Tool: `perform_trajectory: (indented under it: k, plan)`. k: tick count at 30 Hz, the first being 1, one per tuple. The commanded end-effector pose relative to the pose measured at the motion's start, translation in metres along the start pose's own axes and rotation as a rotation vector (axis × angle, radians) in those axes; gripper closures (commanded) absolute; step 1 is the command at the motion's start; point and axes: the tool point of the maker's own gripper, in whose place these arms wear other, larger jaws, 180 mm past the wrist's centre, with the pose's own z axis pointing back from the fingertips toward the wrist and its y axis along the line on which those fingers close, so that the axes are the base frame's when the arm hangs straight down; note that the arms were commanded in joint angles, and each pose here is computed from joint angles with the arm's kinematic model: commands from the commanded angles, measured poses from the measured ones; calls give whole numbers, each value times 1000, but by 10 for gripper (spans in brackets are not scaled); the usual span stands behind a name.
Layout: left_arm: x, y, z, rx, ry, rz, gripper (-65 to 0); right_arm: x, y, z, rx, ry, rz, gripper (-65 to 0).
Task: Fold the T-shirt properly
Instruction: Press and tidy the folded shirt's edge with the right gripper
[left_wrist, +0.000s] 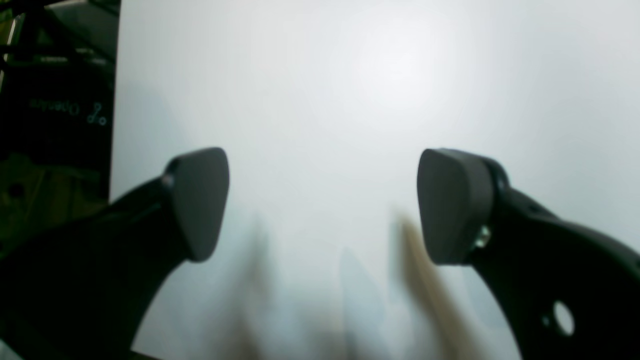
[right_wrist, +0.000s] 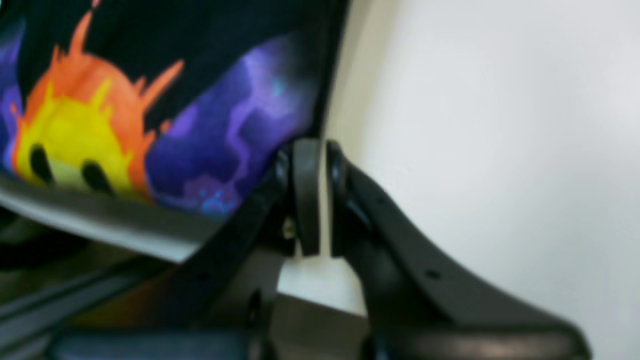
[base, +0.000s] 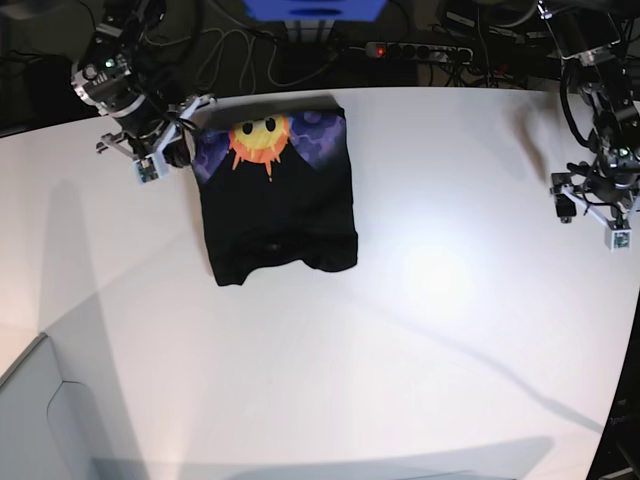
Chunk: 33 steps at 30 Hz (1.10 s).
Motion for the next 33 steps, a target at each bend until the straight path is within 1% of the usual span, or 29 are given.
perform_trajectory:
  k: [1, 4, 6, 8, 12, 14, 21, 24, 26, 30, 33]
  plan:
    - [12, 11, 7, 26, -38, -5, -567, 19, 1, 8, 0, -69, 24, -5]
    - [9, 18, 14, 47, -44, -2, -567, 45, 1, 22, -29, -134, 77, -5]
    - [6, 23, 22, 63, -48, -12, -567, 62, 6, 21, -17, -176, 102, -5]
    - [-2, 23, 28, 69, -40, -21, -567, 79, 18, 14, 22, -214, 131, -5]
    - [-21, 30, 41, 98, -24, 9, -567, 106, 53, -15, 156, -262, 173, -5]
    - [-32, 35, 44, 112, -7, 34, -567, 115, 72, -35, 234, -265, 184, -5]
    - [-60, 48, 71, 173, 16, 77, -567, 125, 108, -86, 392, -211, 204, -5]
    - [-72, 52, 79, 192, 35, 84, -567, 127, 115, -106, 434, -178, 208, -5]
    - [-78, 57, 83, 205, 48, 88, -567, 127, 116, -117, 452, -163, 193, -5]
    - [-92, 63, 94, 190, 54, 152, -567, 142, 118, -127, 480, -219, 158, -6]
    - [-97, 64, 101, 161, 52, 187, -567, 149, 117, -141, 500, -230, 124, -6]
